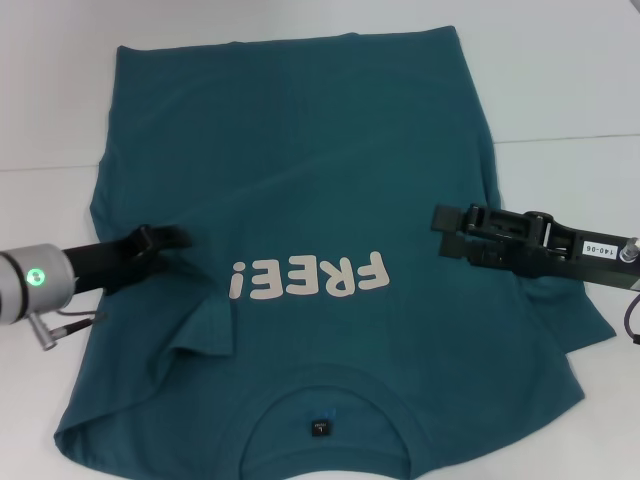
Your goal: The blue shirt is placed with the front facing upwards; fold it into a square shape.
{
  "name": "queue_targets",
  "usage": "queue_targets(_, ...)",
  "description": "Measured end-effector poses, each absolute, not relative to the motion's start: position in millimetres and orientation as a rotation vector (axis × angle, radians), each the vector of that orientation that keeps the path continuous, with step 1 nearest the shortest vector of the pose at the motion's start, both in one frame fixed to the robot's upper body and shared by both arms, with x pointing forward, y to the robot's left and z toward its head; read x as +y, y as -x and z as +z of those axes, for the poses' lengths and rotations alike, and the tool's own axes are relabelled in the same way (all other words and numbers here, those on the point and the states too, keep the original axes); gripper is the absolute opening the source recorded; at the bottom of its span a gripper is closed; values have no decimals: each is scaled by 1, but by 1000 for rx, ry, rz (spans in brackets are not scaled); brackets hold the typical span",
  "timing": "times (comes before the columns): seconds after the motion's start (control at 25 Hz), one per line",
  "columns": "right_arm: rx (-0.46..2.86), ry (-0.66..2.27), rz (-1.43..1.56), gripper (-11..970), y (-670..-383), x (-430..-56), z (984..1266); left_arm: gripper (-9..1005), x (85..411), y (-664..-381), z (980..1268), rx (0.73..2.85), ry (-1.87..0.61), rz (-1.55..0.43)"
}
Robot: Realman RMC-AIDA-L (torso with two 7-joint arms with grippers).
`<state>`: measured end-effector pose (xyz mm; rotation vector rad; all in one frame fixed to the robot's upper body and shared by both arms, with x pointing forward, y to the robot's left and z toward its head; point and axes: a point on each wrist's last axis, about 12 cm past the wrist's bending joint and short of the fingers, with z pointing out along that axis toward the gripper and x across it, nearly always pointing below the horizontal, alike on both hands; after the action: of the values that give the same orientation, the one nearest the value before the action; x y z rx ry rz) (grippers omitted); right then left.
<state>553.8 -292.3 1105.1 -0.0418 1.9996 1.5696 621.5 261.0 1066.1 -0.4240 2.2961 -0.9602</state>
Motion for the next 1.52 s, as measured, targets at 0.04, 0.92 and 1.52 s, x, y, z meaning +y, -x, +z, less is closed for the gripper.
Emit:
queue_targets(0.04, 2000, 41, 1570, 943, -554, -292, 1105, 545, 259, -623, 1067, 2296, 418, -962)
queue_targets(0.92, 2005, 67, 1554, 942, -554, -294, 1106, 556, 302, -570, 1078, 2302, 249, -1152)
queue_targets(1.52, 2011, 76, 1548, 942, -553, -298, 1107, 634, 311, -491, 1062, 2021, -370, -1103)
